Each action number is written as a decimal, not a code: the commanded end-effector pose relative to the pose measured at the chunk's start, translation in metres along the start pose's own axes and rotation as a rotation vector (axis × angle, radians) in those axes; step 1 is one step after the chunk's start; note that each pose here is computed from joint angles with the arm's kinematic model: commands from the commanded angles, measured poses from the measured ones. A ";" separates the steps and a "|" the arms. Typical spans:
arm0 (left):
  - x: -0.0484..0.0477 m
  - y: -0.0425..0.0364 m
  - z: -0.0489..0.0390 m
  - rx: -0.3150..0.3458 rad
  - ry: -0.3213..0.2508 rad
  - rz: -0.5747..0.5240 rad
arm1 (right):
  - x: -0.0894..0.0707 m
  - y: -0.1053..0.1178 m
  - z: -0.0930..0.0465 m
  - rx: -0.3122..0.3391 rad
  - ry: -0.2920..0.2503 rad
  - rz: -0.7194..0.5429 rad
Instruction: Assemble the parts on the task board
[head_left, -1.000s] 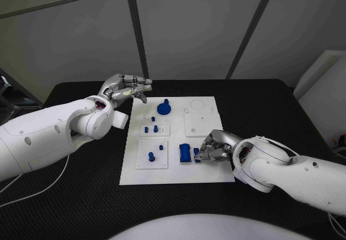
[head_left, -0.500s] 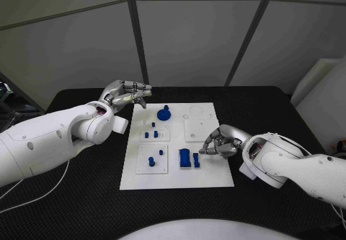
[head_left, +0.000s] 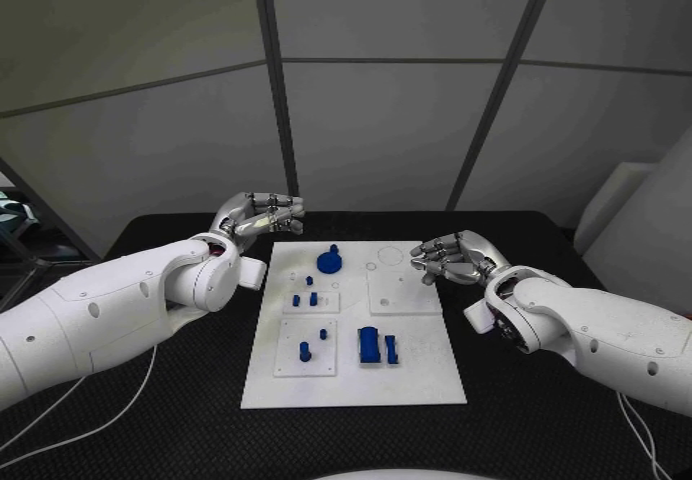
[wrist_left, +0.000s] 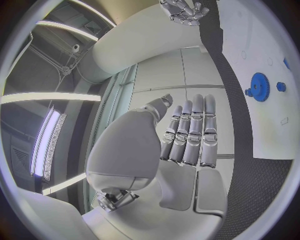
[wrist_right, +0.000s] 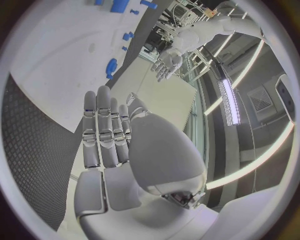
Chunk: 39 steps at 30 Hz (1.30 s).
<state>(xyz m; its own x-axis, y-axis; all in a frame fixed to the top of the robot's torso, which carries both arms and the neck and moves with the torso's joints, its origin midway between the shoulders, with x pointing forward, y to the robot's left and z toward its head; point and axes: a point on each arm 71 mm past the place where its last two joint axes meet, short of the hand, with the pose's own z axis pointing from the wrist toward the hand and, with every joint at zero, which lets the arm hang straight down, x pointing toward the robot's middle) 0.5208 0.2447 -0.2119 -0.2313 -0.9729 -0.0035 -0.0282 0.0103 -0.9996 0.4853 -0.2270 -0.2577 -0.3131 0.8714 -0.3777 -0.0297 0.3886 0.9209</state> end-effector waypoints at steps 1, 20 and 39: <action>-0.0075 0.0022 0.0037 0.023 -0.074 -0.082 | -0.007 0.003 0.012 -0.103 -0.090 0.146; 0.0070 0.0192 0.0113 0.010 -0.116 -0.070 | 0.005 0.002 0.030 -0.085 -0.133 0.201; 0.0641 0.0135 -0.0445 0.030 -0.215 -0.017 | 0.024 0.044 -0.014 -0.041 -0.300 0.408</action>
<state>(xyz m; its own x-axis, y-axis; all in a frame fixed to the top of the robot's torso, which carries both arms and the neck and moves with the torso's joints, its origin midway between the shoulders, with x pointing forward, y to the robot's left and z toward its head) 0.4628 0.1884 -0.2288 -0.0939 -0.9947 0.0412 -0.0446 -0.0372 -0.9983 0.4632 -0.1868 -0.2265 -0.1206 0.9925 -0.0181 -0.0078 0.0173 0.9998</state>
